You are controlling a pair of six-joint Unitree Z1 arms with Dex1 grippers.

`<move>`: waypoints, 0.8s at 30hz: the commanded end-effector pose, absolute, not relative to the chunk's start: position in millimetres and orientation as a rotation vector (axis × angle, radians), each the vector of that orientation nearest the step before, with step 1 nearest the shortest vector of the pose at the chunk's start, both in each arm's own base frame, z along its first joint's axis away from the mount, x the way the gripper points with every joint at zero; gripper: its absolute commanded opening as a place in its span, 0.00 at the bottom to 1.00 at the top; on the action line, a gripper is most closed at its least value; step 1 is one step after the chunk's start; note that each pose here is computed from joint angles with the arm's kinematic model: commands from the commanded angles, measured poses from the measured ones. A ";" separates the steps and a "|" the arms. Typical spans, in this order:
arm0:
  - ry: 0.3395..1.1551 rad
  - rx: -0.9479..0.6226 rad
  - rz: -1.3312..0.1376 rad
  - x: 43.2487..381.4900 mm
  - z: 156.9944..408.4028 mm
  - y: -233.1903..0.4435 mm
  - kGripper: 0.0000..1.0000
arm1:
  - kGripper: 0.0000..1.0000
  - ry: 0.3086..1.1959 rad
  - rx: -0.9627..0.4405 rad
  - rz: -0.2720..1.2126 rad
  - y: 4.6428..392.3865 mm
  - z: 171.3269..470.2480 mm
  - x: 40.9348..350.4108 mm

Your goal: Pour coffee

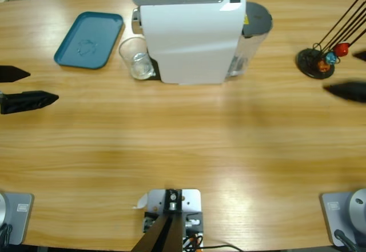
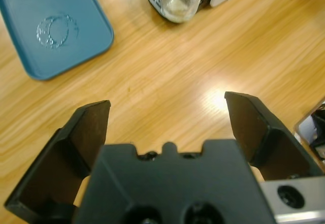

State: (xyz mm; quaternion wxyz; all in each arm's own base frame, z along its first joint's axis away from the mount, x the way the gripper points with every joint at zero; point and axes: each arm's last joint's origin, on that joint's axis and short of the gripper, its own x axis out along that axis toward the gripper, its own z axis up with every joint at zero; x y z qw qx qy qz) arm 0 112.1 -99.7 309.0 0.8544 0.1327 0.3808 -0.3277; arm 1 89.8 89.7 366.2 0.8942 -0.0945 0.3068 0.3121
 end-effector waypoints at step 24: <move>0.796 0.328 -0.627 121.6 274.8 -104.6 1.00 | 0.00 0.872 -0.368 0.567 218.0 385.5 301.8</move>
